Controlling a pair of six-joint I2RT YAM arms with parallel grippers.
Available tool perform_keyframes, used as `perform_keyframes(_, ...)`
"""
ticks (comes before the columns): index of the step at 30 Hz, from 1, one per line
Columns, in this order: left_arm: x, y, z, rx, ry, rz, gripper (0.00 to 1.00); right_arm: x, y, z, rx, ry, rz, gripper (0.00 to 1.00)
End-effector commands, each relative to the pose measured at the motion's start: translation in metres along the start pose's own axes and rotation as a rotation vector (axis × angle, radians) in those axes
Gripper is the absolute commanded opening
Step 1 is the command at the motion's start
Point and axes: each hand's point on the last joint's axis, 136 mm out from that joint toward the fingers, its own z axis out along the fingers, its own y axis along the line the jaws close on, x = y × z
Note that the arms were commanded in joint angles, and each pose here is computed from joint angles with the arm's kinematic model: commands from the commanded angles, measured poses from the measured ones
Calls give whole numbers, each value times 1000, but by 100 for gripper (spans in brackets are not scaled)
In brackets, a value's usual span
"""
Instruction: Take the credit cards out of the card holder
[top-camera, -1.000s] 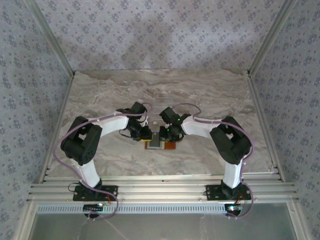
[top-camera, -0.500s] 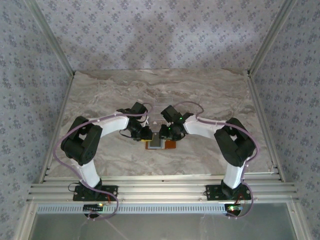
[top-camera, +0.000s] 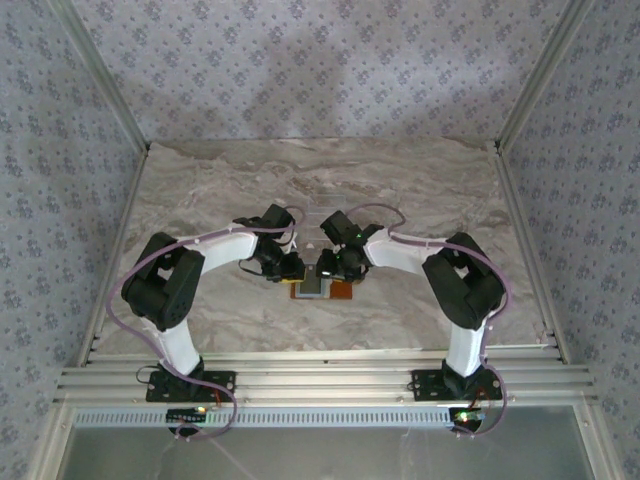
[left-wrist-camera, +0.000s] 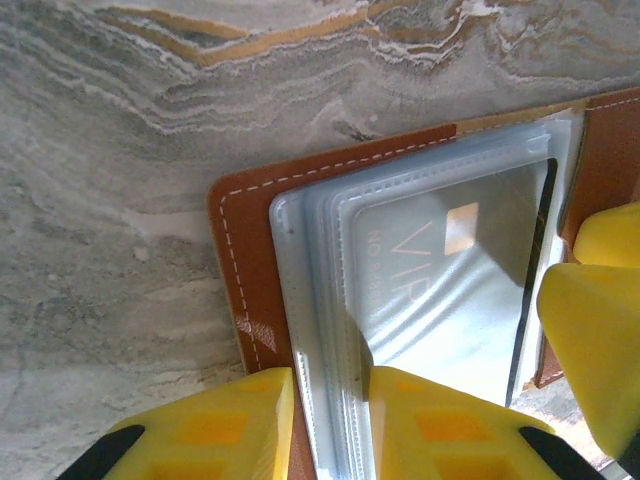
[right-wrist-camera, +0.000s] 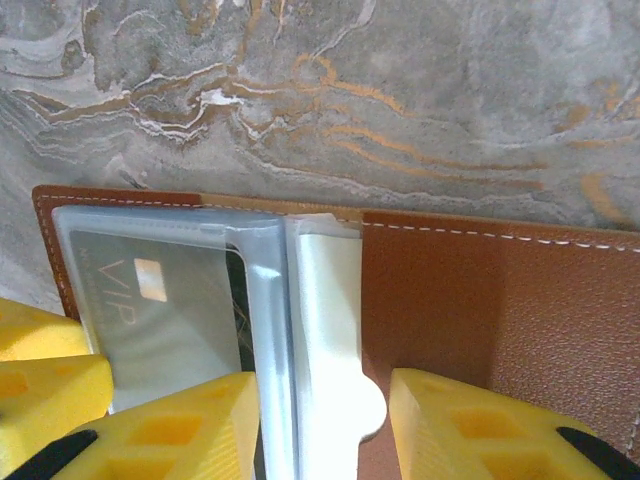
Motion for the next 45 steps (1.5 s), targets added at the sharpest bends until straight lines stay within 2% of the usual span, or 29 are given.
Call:
perform_keyframes(1, 11, 13, 4, -53, 30, -3, 27, 6, -10, 11, 55, 29, 19, 42)
perform_keyframes(14, 12, 12, 2, -49, 33, 0, 27, 17, -25, 19, 164, 64, 3, 43)
perform_keyframes(24, 10, 9, -3, -46, 23, 11, 27, 11, -19, 18, 213, 49, -29, 44)
perform_keyframes(29, 10, 8, -6, -47, 13, 11, 29, 15, -26, 18, 261, 59, -37, 43)
perform_keyframes(35, 6, 9, -15, -65, -24, 16, 31, 17, -29, 16, 273, 63, -35, 37)
perform_keyframes(40, 8, 12, -9, -69, -3, 14, 31, 14, -26, 12, 259, 46, -39, 33)
perform_keyframes(45, 9, 11, -10, -63, -5, 13, 31, 8, -13, 1, 199, 11, -37, 35)
